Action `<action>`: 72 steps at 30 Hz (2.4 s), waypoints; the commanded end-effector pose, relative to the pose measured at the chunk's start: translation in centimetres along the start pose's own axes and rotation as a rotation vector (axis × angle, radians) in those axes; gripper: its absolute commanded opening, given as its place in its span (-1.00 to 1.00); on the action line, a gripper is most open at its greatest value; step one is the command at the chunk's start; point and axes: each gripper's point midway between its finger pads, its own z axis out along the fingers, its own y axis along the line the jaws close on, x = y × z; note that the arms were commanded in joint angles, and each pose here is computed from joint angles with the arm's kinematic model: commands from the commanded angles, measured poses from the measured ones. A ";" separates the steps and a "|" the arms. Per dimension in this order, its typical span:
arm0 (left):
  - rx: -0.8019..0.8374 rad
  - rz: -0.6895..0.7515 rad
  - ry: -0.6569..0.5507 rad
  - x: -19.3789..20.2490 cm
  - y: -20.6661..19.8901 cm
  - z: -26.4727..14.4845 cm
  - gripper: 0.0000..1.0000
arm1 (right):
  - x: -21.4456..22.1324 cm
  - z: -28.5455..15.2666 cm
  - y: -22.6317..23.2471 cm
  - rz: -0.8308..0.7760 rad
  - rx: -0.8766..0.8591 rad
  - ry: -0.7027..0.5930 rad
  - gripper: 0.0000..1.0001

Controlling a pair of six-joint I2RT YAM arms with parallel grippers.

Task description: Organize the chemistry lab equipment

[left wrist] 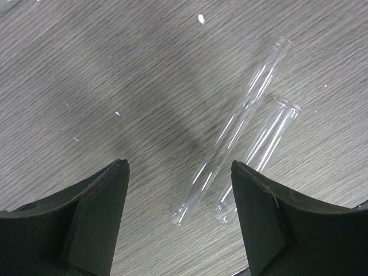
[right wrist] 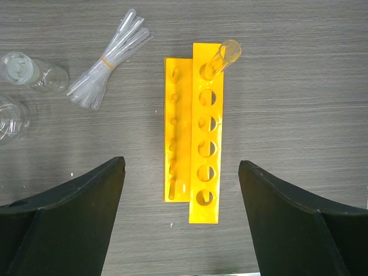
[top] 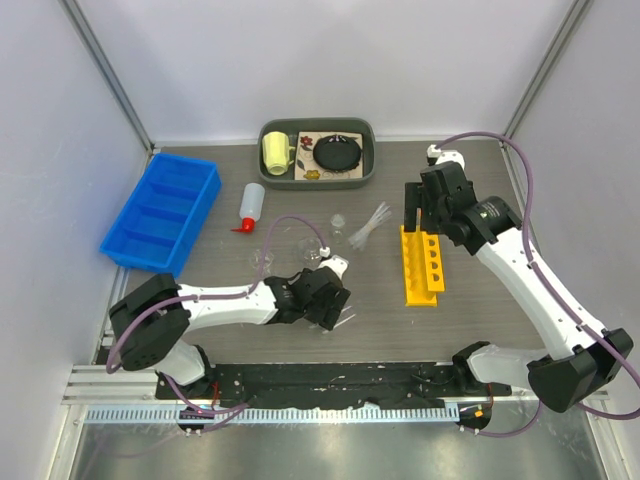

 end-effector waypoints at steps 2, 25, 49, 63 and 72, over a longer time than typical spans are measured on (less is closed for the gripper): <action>0.017 -0.011 -0.053 -0.7 -0.9 0.6 0.51 | -0.6 -0.4 0.2 0.008 -0.020 -0.043 0.72; -0.014 0.018 -0.026 1.8 -0.2 2.5 -0.42 | 0.5 -0.4 -0.3 0.002 -0.010 -0.033 0.72; 0.456 0.213 -0.221 -7.0 -7.8 -10.2 -0.79 | 3.3 -5.0 7.2 -0.004 -0.511 0.129 0.72; 0.868 0.243 -0.381 -7.0 -11.8 -18.0 -0.72 | 9.0 -13.6 10.9 0.004 -1.008 0.296 0.66; 0.938 0.242 -0.451 -7.6 -12.2 -18.8 -0.71 | 10.5 -16.4 11.4 0.088 -1.141 0.325 0.61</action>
